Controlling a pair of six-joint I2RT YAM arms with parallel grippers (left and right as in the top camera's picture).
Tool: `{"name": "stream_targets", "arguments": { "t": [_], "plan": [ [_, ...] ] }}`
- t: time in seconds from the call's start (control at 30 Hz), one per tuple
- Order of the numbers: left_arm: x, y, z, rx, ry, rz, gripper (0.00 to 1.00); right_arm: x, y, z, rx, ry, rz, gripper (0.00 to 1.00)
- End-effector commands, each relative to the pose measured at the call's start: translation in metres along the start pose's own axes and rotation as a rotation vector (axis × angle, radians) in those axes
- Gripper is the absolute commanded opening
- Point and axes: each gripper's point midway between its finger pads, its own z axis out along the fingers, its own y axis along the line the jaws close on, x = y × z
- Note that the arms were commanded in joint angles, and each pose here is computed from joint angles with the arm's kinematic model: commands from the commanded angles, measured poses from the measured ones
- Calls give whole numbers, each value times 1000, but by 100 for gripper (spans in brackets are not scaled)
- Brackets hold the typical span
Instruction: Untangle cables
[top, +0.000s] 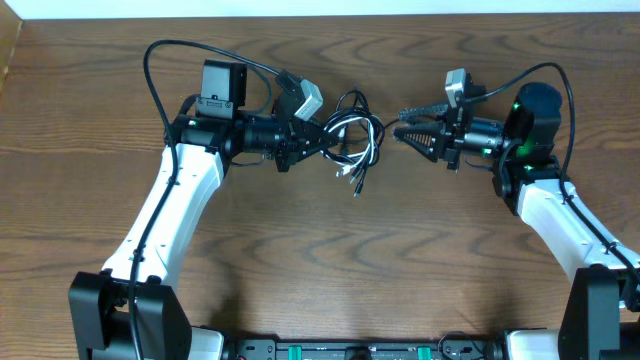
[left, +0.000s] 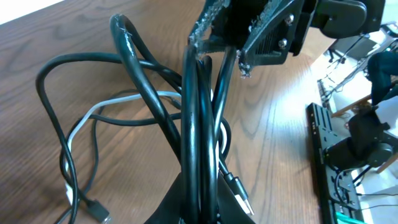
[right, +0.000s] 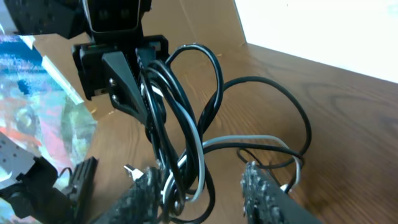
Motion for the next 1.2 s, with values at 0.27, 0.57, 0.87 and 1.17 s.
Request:
{"name": "stream_targets", "arguments": {
  "t": [0.27, 0.57, 0.87, 1.17],
  "plan": [
    [-17, -23, -6, 115, -82, 51, 8, -4, -31, -3, 171, -23, 0, 44],
    [-23, -33, -8, 173, -121, 98, 8, 3, -6, 17, 63, 9, -2, 40],
    [-23, -29, -10, 159, -124, 98, 8, 11, 27, 37, -77, 46, -11, 38],
    [-31, -18, -46, 163, -223, 42, 8, 11, 65, 32, -297, 63, -77, 36]
  ]
}}
